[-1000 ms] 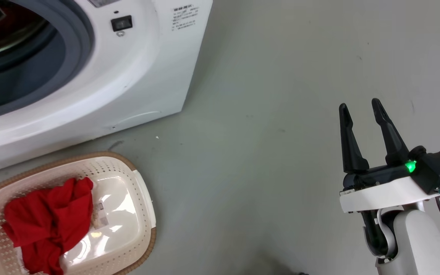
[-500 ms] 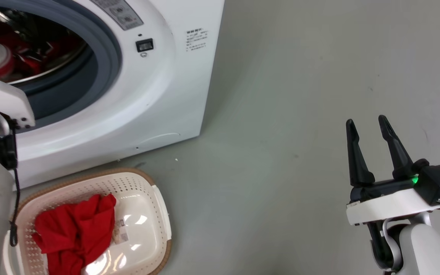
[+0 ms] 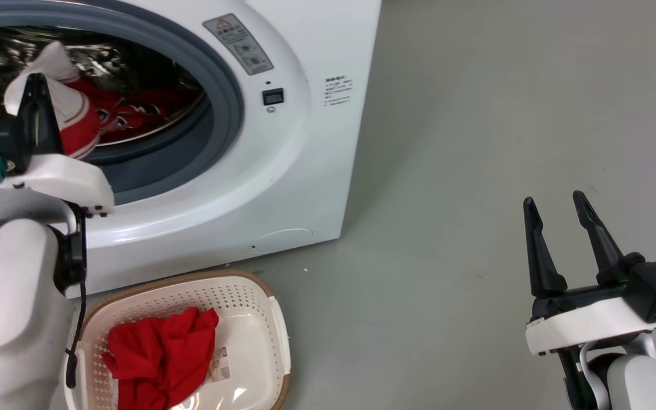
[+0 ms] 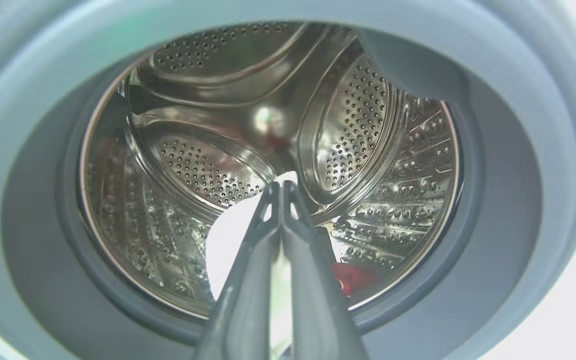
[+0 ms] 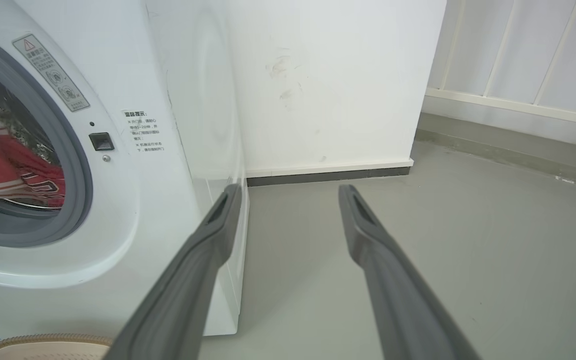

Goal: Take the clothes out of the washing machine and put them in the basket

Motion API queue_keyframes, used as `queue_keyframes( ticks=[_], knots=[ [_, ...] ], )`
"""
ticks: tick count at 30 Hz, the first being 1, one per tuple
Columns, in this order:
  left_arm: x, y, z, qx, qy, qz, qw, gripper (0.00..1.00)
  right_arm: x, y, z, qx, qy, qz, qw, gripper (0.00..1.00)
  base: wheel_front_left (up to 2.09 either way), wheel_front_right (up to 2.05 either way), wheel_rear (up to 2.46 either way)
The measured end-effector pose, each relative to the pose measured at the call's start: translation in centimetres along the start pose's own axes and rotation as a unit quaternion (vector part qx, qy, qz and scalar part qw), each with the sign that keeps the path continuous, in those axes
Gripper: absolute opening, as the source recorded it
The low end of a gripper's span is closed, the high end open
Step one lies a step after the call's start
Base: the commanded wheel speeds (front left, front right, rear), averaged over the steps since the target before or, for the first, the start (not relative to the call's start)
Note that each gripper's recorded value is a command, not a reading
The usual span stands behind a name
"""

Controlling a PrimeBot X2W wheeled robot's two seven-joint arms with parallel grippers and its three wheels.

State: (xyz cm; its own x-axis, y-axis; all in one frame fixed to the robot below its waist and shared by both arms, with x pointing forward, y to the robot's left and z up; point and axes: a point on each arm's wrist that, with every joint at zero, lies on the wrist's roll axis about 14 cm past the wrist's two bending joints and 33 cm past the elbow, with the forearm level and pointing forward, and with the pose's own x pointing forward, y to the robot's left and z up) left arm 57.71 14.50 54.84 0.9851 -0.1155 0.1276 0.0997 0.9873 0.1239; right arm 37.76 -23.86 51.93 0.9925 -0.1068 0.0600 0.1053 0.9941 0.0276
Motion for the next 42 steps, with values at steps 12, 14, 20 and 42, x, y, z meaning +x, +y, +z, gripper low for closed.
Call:
queue_keyframes(
  ticks=[12, 14, 20, 42],
  knots=[
    [-5.1, 0.0, 7.7, 0.005, -0.073, 0.0, 0.997, 0.0, 0.4, 2.2, 1.2, 0.005, -0.01, 0.033, 0.999, 1.0, 0.0, 0.0, 0.0],
    [-5.9, -0.1, 8.9, 0.005, -0.086, -0.001, 0.996, 0.0, 0.5, 2.6, 1.2, 0.006, -0.011, 0.038, 0.999, 1.0, 0.0, 0.0, 0.0],
    [-8.1, -0.5, 10.4, 0.003, -0.103, -0.003, 0.995, 0.0, 1.1, 3.7, 0.9, 0.009, -0.006, 0.054, 0.998, 1.0, 0.0, 0.0, 0.0],
    [-20.8, -2.8, -8.5, -0.13, 0.214, 0.061, 0.966, 0.0, 3.7, 7.5, -0.3, -0.003, 0.01, 0.107, 0.994, 1.0, 0.0, 0.0, 0.0]
  ],
)
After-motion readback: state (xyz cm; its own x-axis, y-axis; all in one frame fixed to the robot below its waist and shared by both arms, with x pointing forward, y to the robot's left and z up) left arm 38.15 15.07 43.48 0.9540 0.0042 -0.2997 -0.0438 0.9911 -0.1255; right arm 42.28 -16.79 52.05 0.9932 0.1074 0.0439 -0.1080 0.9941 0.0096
